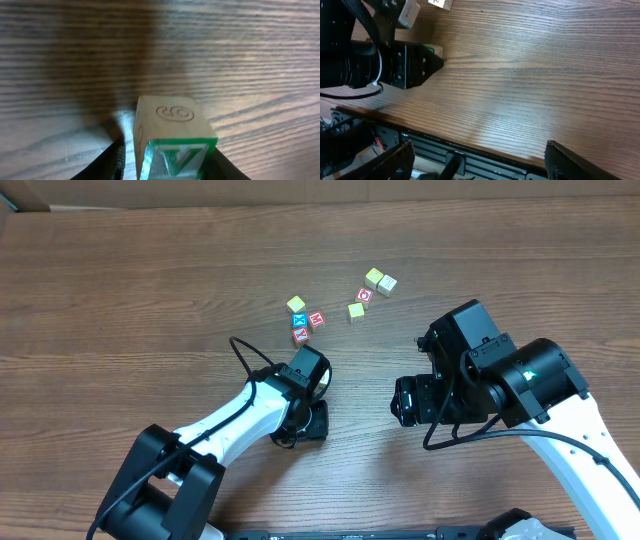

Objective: Flip 3 blocks

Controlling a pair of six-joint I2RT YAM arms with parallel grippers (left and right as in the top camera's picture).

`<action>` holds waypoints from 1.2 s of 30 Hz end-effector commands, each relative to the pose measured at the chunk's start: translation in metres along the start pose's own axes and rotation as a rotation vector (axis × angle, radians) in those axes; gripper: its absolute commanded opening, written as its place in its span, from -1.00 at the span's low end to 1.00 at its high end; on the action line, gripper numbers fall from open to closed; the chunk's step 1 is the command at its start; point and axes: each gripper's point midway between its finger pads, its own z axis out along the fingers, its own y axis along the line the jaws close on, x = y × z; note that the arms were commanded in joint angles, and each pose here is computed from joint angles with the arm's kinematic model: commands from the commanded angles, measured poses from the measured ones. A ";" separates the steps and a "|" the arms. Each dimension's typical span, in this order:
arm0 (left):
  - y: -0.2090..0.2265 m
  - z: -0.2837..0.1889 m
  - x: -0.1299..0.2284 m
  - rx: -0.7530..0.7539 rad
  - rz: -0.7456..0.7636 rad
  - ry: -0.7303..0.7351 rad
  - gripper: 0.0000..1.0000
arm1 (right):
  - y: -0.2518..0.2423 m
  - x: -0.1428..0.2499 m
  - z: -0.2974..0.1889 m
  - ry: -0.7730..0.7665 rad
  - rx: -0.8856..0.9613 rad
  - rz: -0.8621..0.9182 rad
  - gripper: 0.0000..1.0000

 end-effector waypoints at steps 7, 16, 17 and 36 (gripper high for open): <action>-0.031 -0.058 -0.048 0.021 0.089 -0.164 -0.10 | 0.006 -0.004 -0.009 -0.035 -0.025 -0.017 0.72; -0.015 -0.063 -0.087 0.011 0.172 -0.240 0.37 | 0.006 -0.005 -0.009 -0.036 -0.025 -0.018 0.74; -0.014 -0.060 -0.090 0.023 0.182 -0.233 0.37 | 0.006 -0.005 -0.009 -0.037 -0.025 -0.018 0.74; -0.036 -0.014 -0.128 0.111 0.294 -0.182 0.32 | 0.007 -0.006 -0.009 -0.040 -0.026 -0.014 0.79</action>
